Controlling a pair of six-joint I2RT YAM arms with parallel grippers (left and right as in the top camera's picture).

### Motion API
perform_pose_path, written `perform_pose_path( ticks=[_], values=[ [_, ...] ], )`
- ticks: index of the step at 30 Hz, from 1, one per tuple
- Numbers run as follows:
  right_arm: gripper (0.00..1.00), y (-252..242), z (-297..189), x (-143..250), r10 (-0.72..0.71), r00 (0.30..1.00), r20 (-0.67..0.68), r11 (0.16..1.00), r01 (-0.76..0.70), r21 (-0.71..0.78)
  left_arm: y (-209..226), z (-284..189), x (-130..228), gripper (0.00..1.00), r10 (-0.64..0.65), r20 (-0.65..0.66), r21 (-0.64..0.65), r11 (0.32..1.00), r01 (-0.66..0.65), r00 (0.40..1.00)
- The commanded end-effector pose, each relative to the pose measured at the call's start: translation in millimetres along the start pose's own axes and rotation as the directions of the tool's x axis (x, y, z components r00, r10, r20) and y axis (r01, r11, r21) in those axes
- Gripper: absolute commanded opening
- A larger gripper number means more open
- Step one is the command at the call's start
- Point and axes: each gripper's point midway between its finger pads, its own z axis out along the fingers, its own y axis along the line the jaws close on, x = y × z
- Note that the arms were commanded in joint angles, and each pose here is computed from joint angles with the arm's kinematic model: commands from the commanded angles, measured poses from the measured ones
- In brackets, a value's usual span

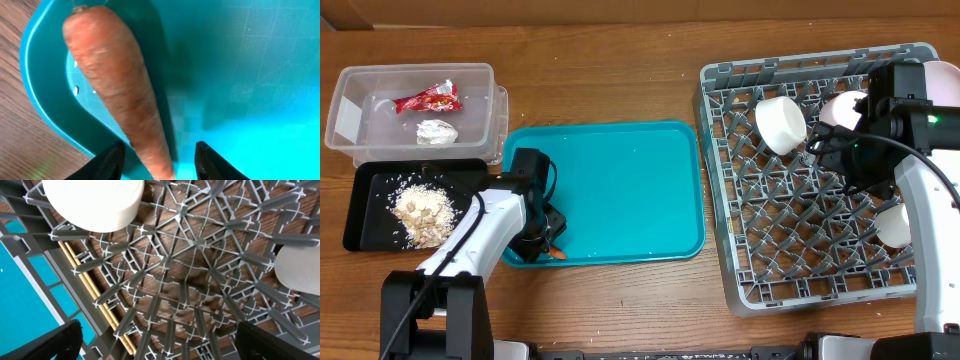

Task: Sort waste into correct bins and load items into the dishwasher
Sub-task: 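Grasp the carrot on the teal tray with the left gripper, then carry the carrot left and drop it onto the black tray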

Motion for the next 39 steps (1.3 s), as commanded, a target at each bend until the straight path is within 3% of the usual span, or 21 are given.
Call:
perform_pose_path(
  ticks=[1, 14, 16, 22, 26, 39],
  values=[
    [1.0, -0.5, -3.4, -2.6, -0.012, 1.0, 0.013, 1.0, 0.012, 0.001, 6.0, 6.9, 0.0, 0.54, -0.007, 0.006, -0.03, 1.0, 0.007, 1.0],
    [1.0, -1.0, -3.4, -1.4, -0.013, 1.0, 0.008, 1.0, 0.013, 0.003, 6.0, 30.5, -3.3, 0.61, -0.004, -0.002, -0.078, 0.997, 0.004, 1.0],
    [1.0, -1.0, -3.4, -1.5, -0.015, 1.0, 0.009, 1.0, 0.015, 0.003, 5.5, 32.4, -4.1, 0.57, -0.004, -0.001, -0.08, 0.997, 0.004, 1.0],
    [1.0, -1.0, -3.4, -1.5, -0.015, 1.0, 0.009, 1.0, 0.015, 0.003, 1.5, 29.8, -8.4, 0.32, 0.038, 0.01, -0.07, 0.997, -0.038, 0.999],
    [1.0, -1.0, -3.4, -1.5, -0.015, 1.0, 0.009, 1.0, 0.015, 0.003, -4.2, 23.7, -16.2, 0.09, 0.101, 0.032, -0.065, 0.993, -0.099, 0.994],
    [1.0, -1.5, -3.4, -0.3, -0.015, 1.0, 0.004, 1.0, 0.015, 0.005, -18.9, -39.9, -53.6, 0.04, 0.147, 0.13, -0.126, 0.983, -0.131, 0.981]
  ],
)
